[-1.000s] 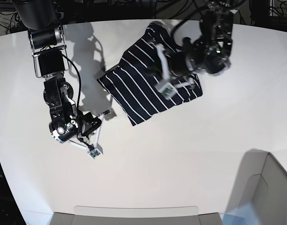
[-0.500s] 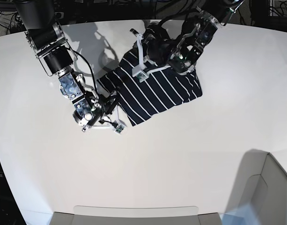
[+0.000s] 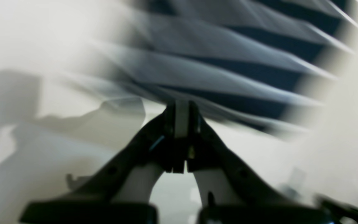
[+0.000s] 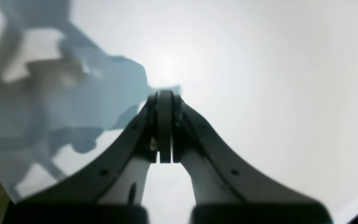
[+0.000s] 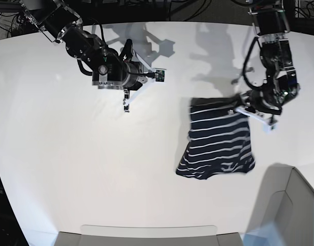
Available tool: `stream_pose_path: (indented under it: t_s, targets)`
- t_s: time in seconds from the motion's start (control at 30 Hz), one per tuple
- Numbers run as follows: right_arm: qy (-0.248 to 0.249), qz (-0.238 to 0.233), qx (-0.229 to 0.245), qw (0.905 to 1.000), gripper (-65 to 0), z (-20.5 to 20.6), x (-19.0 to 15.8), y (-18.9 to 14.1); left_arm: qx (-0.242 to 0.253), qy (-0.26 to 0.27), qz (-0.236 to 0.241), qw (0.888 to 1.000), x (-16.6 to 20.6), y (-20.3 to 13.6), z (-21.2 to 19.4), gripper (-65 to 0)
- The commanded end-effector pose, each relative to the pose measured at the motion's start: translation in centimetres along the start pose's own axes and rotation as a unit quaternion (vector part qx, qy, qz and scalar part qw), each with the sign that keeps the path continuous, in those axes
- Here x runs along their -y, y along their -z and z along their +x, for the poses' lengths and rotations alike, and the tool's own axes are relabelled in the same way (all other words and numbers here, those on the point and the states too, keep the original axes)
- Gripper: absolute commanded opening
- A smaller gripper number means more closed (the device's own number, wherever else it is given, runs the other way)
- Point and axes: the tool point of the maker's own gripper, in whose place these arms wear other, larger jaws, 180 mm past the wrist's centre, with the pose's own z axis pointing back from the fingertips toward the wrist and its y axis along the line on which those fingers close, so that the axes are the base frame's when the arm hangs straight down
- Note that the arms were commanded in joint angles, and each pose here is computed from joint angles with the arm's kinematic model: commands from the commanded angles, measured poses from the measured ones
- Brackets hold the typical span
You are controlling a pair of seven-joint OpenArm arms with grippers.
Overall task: Fold the T-shirt properly
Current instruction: 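Lower the bundle onto the table and open the left gripper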
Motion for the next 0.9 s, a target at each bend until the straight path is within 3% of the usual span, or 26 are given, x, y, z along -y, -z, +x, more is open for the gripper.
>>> stream_pose_path:
  t_s: [0.0, 0.17, 0.3, 0.47, 0.6, 0.7, 0.87]
  targets:
    - [-0.004, -0.013, 0.001, 0.9999, -65.0, 0.1, 0.4, -0.4, 0.016, 0.013, -0.008, 1.0, 0.8, -0.9, 1.2, -65.0]
    - [0.002, -0.035, -0.035, 0.9988, -65.0, -1.5, 0.2, -0.3, 0.018, 0.013, -0.014, 1.0, 1.3, -1.0, 0.8, -65.0]
    - [0.089, -0.077, -0.032, 0.9925, -65.0, -3.1, 2.1, -1.8, 0.029, -0.006, -0.022, 0.999, 1.4, -1.1, 1.1, -65.0]
    - [0.169, -0.12, -0.013, 0.9781, -65.0, -4.7, 3.2, -4.4, 0.126, -0.002, -0.024, 0.992, 1.5, -2.6, 4.9, -65.0]
    - [0.19, -0.103, -0.023, 0.9761, -65.0, -5.8, 1.3, -4.1, 0.176, 0.061, -0.054, 0.981, 3.8, -3.3, 8.5, -65.0]
    - [0.208, -0.089, -0.031, 0.9735, -65.0, -6.6, -0.2, -3.9, 0.179, 0.07, -0.06, 0.979, 3.6, -2.2, 9.6, -65.0]
    - [0.241, -0.075, -0.049, 0.9663, -65.0, -8.4, -2.1, -3.7, 0.132, 0.018, -0.045, 0.99, 0.7, 2.0, 8.5, -65.0]
